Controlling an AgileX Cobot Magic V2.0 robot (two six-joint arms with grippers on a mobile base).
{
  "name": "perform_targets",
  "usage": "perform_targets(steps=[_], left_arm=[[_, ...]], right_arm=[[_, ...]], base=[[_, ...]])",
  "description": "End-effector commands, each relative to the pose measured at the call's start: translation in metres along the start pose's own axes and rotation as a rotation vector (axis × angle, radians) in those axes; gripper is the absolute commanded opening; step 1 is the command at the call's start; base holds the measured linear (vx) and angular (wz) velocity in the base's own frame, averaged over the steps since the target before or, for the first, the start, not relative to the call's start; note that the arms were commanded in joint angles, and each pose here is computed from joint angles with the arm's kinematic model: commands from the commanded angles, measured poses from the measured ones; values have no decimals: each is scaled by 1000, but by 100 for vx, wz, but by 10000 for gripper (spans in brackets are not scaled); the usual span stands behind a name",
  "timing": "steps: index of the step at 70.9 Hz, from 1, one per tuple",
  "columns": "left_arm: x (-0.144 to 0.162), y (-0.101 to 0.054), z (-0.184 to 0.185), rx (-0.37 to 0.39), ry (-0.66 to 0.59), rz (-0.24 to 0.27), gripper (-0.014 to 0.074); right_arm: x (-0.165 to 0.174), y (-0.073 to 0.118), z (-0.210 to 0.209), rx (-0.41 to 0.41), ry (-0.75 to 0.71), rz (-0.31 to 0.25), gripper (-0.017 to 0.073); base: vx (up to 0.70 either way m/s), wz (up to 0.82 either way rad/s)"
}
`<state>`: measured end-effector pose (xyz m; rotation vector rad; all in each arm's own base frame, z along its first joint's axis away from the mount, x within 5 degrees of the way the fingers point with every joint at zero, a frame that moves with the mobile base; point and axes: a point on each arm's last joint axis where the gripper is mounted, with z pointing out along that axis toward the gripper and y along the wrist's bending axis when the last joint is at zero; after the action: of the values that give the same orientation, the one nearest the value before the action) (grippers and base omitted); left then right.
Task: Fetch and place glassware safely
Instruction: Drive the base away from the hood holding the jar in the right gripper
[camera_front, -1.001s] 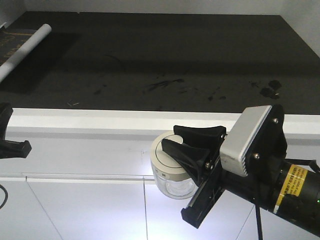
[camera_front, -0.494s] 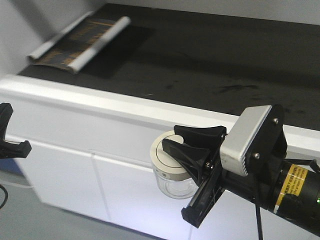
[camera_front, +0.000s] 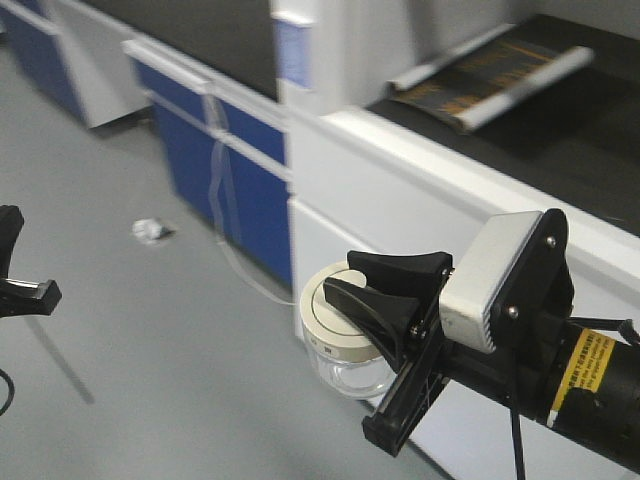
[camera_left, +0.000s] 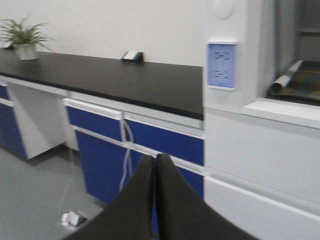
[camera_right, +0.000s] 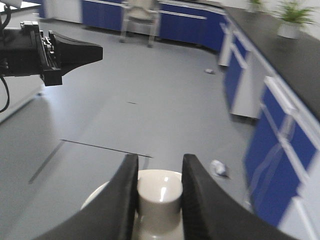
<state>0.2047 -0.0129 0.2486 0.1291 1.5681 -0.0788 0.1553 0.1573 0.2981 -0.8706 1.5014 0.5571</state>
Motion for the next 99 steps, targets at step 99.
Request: perform_targets(steps=[99], left_arm=[[-17, 1, 1, 0, -118, -12, -7]], right_arm=[[-21, 1, -4, -19, -126, 6, -1]], base=[[1, 53]])
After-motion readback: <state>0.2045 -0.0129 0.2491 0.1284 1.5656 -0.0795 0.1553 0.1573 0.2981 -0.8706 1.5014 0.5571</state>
